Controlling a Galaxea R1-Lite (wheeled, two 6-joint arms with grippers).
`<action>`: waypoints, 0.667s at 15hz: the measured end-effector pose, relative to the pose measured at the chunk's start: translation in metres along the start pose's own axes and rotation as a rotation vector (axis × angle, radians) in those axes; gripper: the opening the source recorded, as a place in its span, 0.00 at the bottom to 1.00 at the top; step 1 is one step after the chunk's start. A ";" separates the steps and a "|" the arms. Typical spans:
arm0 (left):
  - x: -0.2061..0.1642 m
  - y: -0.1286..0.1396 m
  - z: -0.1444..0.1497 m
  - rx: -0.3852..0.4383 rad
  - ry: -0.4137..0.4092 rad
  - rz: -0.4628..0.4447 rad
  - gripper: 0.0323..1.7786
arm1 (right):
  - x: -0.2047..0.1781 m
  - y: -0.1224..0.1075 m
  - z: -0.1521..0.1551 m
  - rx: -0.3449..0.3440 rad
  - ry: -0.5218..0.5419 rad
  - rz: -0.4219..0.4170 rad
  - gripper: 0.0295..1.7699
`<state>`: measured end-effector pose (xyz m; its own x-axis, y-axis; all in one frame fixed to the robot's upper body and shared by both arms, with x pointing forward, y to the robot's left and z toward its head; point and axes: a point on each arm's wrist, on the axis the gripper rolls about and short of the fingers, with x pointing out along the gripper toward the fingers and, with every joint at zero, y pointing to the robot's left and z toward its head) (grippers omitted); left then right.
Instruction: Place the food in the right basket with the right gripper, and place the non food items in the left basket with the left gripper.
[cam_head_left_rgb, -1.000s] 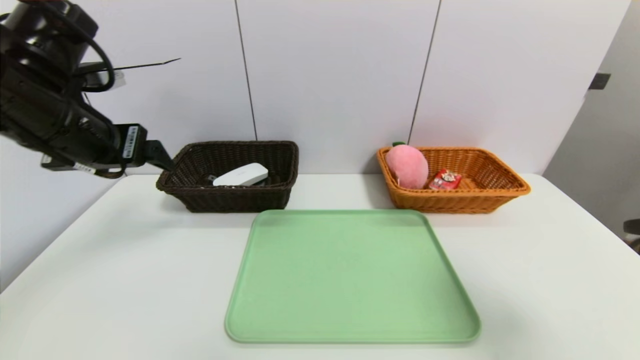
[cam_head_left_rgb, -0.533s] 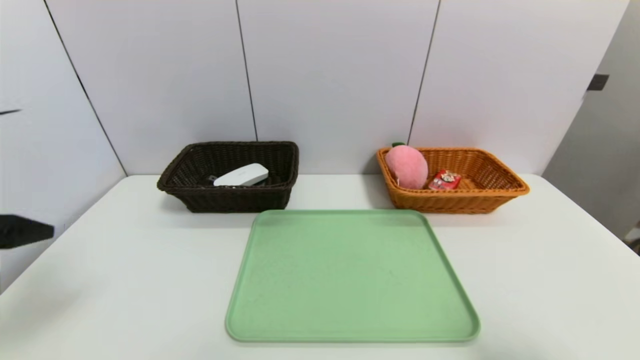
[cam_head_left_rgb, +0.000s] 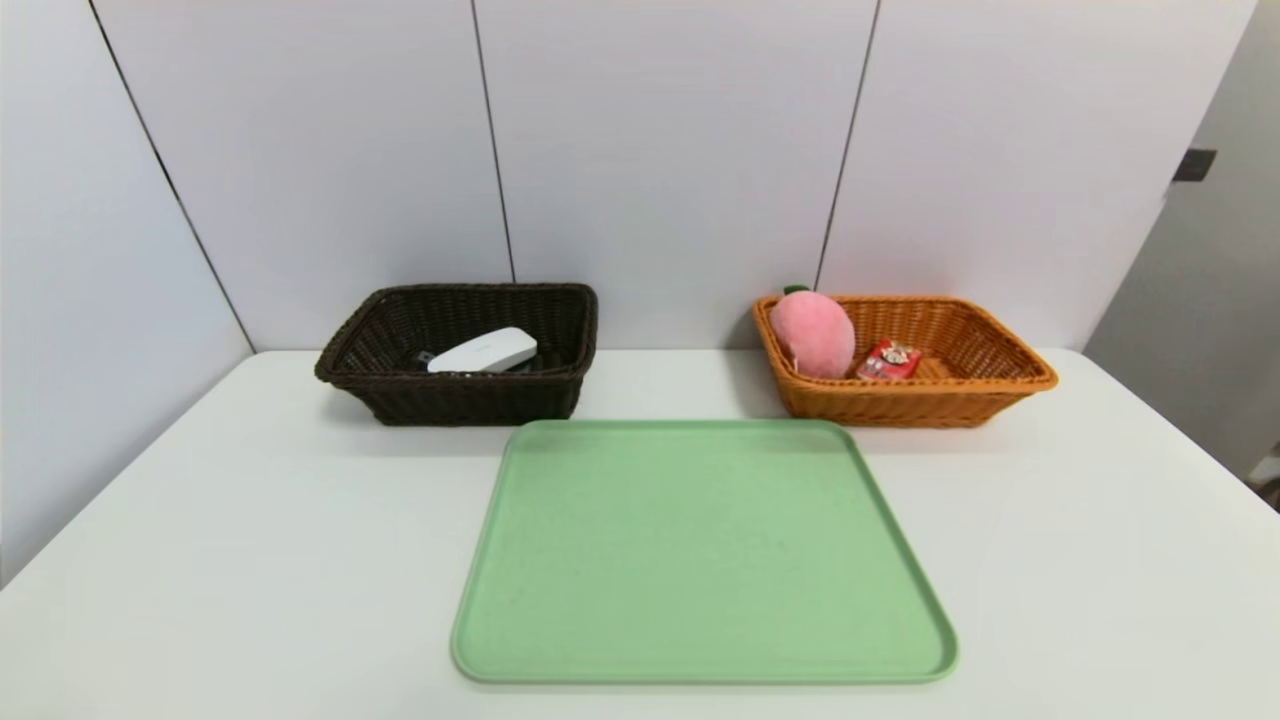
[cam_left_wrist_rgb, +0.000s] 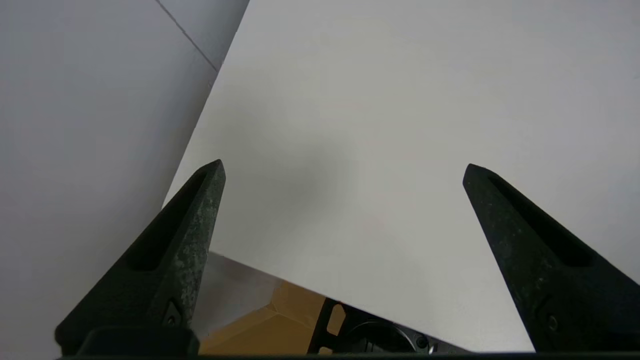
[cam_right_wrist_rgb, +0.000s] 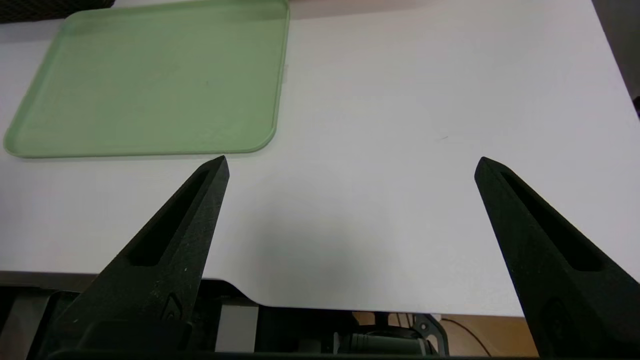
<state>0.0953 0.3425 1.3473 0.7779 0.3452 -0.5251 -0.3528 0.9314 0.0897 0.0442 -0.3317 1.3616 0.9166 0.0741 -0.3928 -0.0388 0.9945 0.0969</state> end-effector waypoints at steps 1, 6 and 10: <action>-0.001 0.003 -0.013 -0.008 -0.003 0.009 0.95 | -0.003 0.000 -0.006 -0.011 -0.012 0.000 0.96; -0.006 0.011 -0.061 -0.028 -0.042 0.048 0.95 | -0.007 -0.001 -0.040 -0.093 -0.030 0.008 0.96; 0.002 0.010 -0.091 0.000 -0.100 0.054 0.95 | -0.005 -0.003 -0.063 -0.116 -0.032 0.024 0.96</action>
<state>0.0458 0.3424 1.2701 0.8056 0.4048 -0.4325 -0.3958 0.9110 0.1156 0.0144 -0.3304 1.3054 0.9270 0.0979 -0.3621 -0.1054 0.9944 -0.0011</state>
